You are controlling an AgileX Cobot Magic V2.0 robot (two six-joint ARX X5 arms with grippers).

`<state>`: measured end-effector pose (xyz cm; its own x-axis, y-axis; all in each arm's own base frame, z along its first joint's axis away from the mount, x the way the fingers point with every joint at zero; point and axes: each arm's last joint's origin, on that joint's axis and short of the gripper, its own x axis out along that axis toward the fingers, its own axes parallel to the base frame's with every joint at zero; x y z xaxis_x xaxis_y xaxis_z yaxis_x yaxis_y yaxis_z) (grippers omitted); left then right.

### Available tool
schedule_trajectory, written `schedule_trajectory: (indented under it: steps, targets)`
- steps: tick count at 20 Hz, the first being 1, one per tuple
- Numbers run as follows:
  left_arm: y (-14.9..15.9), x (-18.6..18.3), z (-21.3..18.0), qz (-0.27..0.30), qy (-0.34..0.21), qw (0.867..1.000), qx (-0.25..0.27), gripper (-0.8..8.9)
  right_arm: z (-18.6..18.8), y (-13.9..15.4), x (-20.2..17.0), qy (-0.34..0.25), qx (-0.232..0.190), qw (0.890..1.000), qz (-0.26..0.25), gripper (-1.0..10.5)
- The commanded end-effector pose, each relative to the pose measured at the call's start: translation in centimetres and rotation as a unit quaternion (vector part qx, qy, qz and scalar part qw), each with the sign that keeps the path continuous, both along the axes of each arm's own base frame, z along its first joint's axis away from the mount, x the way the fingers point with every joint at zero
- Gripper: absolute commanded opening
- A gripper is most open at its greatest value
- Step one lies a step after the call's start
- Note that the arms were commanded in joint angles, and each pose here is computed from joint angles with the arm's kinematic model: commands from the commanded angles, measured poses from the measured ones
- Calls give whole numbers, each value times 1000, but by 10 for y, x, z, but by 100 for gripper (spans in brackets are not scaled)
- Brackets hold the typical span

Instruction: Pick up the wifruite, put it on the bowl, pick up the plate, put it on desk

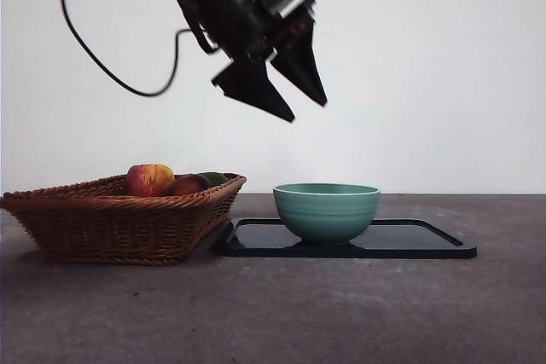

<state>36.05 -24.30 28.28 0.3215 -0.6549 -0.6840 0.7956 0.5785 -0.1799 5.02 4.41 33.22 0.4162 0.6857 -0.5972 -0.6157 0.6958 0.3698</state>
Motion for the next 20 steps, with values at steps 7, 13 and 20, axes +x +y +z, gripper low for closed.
schedule_trajectory:
  steps: [7, 13, 20]
  targets:
    - [-36, 12, -48, -67, -42, 994, 78, 313, -1, -3, -5, 18, -4, 1000, -18, 245]
    - [-45, 15, -61, -80, -60, 991, 86, 317, -2, -4, -5, 23, -6, 1000, -20, 245]
    - [-52, 17, -80, -100, -59, 988, 99, 317, -2, -4, -5, 22, -7, 999, -22, 245]
